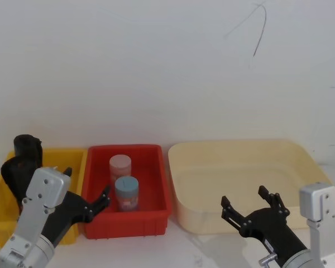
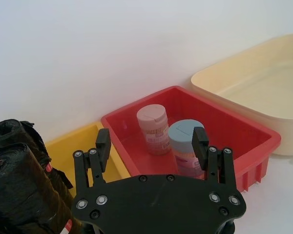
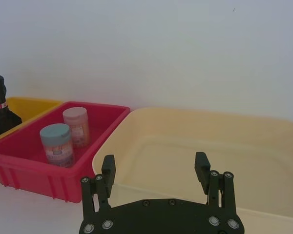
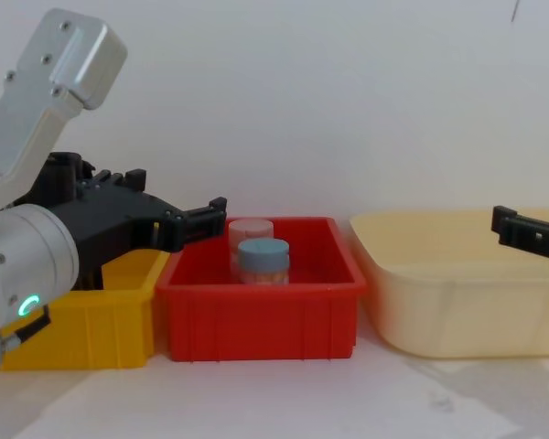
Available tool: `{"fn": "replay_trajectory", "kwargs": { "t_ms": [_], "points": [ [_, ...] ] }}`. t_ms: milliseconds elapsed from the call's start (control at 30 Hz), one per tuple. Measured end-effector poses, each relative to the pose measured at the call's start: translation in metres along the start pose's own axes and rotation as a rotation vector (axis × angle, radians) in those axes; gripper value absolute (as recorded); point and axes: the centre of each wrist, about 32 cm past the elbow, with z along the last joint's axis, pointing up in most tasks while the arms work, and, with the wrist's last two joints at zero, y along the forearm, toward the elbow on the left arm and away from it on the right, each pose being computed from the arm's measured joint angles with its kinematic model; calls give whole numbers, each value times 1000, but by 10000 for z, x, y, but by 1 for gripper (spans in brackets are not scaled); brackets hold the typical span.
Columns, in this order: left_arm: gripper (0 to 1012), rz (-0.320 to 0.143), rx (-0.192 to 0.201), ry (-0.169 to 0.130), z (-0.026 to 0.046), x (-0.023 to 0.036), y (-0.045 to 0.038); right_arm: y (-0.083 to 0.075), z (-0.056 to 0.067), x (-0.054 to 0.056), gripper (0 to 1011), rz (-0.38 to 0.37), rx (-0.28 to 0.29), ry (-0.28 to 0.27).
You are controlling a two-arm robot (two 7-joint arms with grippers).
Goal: Pick up the garbage bag with the one hand and transfer it to the other hand.
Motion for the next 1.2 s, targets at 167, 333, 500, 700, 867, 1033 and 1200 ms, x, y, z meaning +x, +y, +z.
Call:
{"fn": "replay_trajectory", "kwargs": {
  "t_ms": [167,333,500,700,867,1033,1200],
  "points": [
    [1001,0,0,0,0,0,0,0,0,0,1001,0,0,0],
    [1001,0,0,0,0,0,0,0,0,0,1002,0,0,0],
    [1001,0,0,0,0,0,0,0,0,0,1001,0,0,0],
    [1001,0,0,0,0,0,0,0,0,0,1001,0,0,0],
    [1001,0,0,0,0,0,0,0,0,0,1001,0,0,0],
    [1001,0,0,0,0,0,0,0,0,0,1002,0,0,0],
    [1001,0,0,0,0,0,0,0,0,0,1001,0,0,0]
  ]
}}
